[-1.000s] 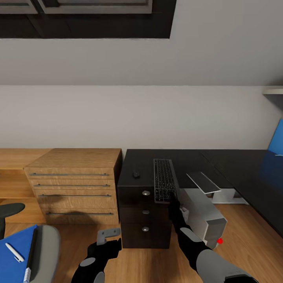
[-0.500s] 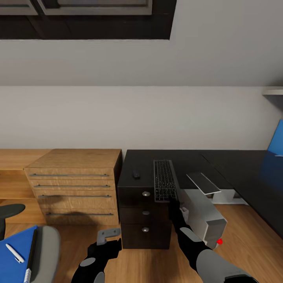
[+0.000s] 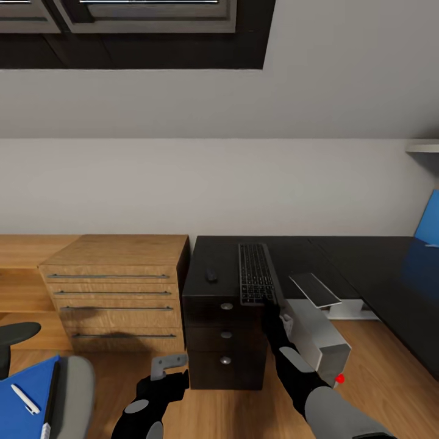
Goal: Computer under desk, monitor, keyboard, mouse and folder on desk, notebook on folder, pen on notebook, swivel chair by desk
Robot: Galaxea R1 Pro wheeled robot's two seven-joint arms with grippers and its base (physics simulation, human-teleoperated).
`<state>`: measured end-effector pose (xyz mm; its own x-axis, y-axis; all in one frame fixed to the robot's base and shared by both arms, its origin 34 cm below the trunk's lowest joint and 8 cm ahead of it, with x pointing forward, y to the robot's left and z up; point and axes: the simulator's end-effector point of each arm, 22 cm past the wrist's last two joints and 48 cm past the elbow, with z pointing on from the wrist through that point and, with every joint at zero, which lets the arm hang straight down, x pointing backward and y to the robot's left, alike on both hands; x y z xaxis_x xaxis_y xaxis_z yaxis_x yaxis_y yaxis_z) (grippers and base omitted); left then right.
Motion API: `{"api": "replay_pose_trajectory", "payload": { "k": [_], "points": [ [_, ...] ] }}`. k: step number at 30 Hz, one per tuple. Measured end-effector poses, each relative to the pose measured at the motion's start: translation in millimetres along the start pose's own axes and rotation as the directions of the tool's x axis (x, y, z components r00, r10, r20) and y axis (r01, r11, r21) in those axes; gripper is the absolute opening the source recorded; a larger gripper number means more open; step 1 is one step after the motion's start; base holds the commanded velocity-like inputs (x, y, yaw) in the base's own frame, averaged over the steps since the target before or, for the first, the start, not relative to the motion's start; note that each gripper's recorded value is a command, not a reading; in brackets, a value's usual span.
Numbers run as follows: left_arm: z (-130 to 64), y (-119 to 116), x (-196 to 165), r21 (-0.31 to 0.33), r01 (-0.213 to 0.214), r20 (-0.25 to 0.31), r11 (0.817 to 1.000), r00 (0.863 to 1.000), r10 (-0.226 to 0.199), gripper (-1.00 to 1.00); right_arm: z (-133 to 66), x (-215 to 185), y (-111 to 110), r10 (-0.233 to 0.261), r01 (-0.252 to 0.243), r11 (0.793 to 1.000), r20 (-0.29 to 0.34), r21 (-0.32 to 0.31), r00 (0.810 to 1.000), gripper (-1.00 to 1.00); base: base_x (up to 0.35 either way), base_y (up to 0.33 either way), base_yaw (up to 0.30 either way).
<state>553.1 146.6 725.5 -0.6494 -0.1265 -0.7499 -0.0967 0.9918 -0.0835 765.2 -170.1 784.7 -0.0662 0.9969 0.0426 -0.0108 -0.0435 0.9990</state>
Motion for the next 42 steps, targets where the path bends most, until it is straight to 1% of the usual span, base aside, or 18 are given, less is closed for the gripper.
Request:
{"api": "replay_pose_trajectory", "payload": {
  "k": [3, 5, 6, 11, 14, 16, 17, 18, 22, 27, 42],
  "points": [
    [-2.9, -1, -4, 0.0, -0.001, -0.001, 1.0, 1.0, 0.001, 1.0, -2.3, 1, 13, 0.005, -0.005, 1.0, 0.002, -0.026, 1.0, -1.0, -0.084, -0.068, 0.0],
    [-4.9, -1, -7, -0.001, -0.001, -0.002, 1.0, 1.0, 0.001, 1.0, -4.2, 1, 21, 0.01, -0.01, 1.0, 0.004, -0.028, 1.0, -1.0, -0.202, -0.165, 0.0],
    [-5.9, -1, -8, -0.001, -0.001, -0.002, 1.0, 1.0, 0.001, 1.0, -5.1, 1, 24, 0.013, -0.012, 1.0, 0.006, -0.022, 1.0, -1.0, -0.238, -0.196, 0.0],
    [-11.2, -2, -16, -0.001, -0.001, -0.002, 1.0, 1.0, 0.001, 1.0, -27.8, 1, 44, 0.025, -0.025, 0.999, 0.009, 0.032, 1.0, -1.0, -0.249, -0.206, 0.0],
    [-14.3, -2, -20, -0.001, -0.001, -0.003, 1.0, 1.0, 0.001, 1.0, -37.9, 1, 54, 0.028, -0.028, 0.997, 0.01, 0.065, 1.0, -1.0, -0.254, -0.21, 0.0],
    [-16.4, -3, -22, -0.001, -0.001, -0.004, 1.0, 1.0, 0.001, 1.0, -44.3, 2, 61, 0.032, -0.033, 0.997, 0.01, 0.073, 0.999, -1.0, -0.255, -0.211, 0.0],
    [-17.4, -3, -24, -0.001, -0.002, -0.004, 1.0, 1.0, 0.002, 1.0, -51.0, 2, 68, 0.036, -0.037, 0.997, 0.011, 0.066, 0.999, -1.0, -0.256, -0.212, 0.0],
    [-18.4, -3, -25, -0.001, -0.002, -0.004, 1.0, 1.0, 0.002, 1.0, -52.4, 1, 71, 0.038, -0.038, 0.997, 0.011, 0.064, 0.999, -1.0, -0.256, -0.212, 0.0],
    [-22.6, -3, -31, -0.001, -0.002, -0.004, 1.0, 1.0, 0.002, 1.0, -53.9, -1, 80, 0.033, -0.034, 0.997, 0.012, 0.062, 0.999, -1.0, -0.261, -0.207, 0.0],
    [-27.9, -4, -38, -0.001, -0.002, -0.004, 1.0, 1.0, 0.002, 1.0, -54.0, -11, 88, 0.013, -0.014, 0.998, 0.018, 0.062, 1.0, -1.0, -0.282, -0.174, 0.0],
    [-43.7, -6, -57, -0.002, -0.003, -0.005, 1.0, 1.0, 0.003, 1.0, -52.8, -11, 113, 0.011, -0.012, 0.998, 0.023, 0.062, 1.0, -1.0, -0.294, -0.172, 0.0]
  ]
}}
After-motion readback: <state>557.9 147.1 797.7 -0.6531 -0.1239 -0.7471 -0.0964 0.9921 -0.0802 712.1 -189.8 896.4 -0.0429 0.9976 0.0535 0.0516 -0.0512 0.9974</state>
